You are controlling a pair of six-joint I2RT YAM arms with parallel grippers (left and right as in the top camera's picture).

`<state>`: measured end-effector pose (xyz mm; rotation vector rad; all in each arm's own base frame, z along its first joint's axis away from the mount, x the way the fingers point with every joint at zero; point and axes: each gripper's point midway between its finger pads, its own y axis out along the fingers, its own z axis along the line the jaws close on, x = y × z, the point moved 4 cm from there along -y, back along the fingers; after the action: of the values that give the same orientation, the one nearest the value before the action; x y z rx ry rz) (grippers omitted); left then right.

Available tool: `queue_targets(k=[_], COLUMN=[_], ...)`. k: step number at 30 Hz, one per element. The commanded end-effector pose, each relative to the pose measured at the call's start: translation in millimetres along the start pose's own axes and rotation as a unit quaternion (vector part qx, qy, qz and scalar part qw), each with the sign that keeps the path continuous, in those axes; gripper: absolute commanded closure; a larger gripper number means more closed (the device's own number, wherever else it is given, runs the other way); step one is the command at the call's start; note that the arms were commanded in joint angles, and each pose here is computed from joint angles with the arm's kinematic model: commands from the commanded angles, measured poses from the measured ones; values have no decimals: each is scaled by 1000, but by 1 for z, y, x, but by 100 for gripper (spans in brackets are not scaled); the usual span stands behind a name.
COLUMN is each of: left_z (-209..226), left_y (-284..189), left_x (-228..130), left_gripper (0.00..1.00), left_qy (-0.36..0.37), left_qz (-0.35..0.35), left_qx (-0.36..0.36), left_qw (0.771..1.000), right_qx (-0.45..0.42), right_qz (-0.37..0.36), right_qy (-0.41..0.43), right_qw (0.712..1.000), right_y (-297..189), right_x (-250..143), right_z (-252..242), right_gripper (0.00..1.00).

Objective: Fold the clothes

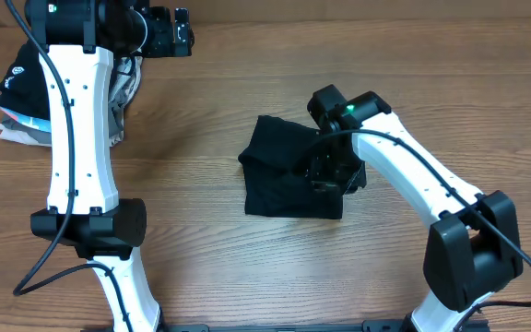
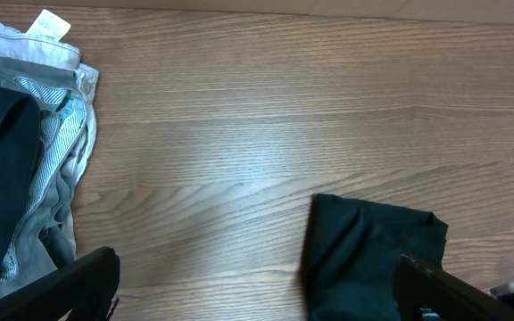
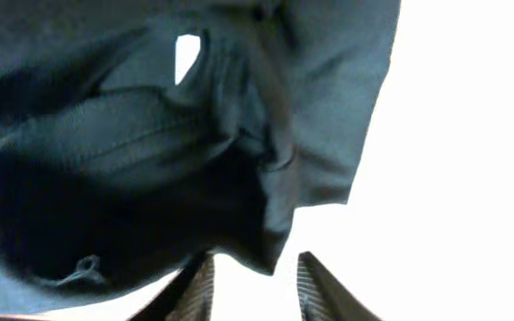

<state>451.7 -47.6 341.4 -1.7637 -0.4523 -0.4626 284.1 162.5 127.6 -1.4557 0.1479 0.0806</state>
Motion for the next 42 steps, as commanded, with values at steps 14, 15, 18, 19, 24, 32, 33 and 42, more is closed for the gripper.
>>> queue_targets(k=[14, 15, 18, 19, 24, 32, 33, 42], left_z=[1, 1, 1, 1, 1, 2, 2, 2], left_y=[4, 4, 4, 4, 4, 5, 5, 5], left_x=[0, 0, 0, 0, 0, -1, -1, -1], left_gripper=[0, 0, 0, 0, 0, 0, 0, 0], left_qy=[13, 13, 13, 13, 13, 17, 16, 17], left_qz=[3, 3, 3, 3, 3, 5, 5, 5], left_qx=[3, 3, 3, 3, 3, 3, 3, 3], left_qw=[1000, 1000, 1000, 1000, 1000, 1000, 1000, 1000], right_qx=[162, 162, 163, 159, 166, 171, 170, 147], right_qz=[-118, -122, -127, -127, -137, -157, -162, -188], right_qy=[29, 31, 32, 43, 53, 79, 81, 72], right_qw=[979, 979, 978, 978, 975, 969, 969, 968], right_y=[-41, -41, -38, -35, -25, -47, -53, -62], right_x=[48, 50, 55, 56, 64, 81, 85, 114], right_z=[57, 57, 58, 57, 58, 37, 28, -54], right_gripper=[50, 48, 48, 48, 55, 96, 96, 96])
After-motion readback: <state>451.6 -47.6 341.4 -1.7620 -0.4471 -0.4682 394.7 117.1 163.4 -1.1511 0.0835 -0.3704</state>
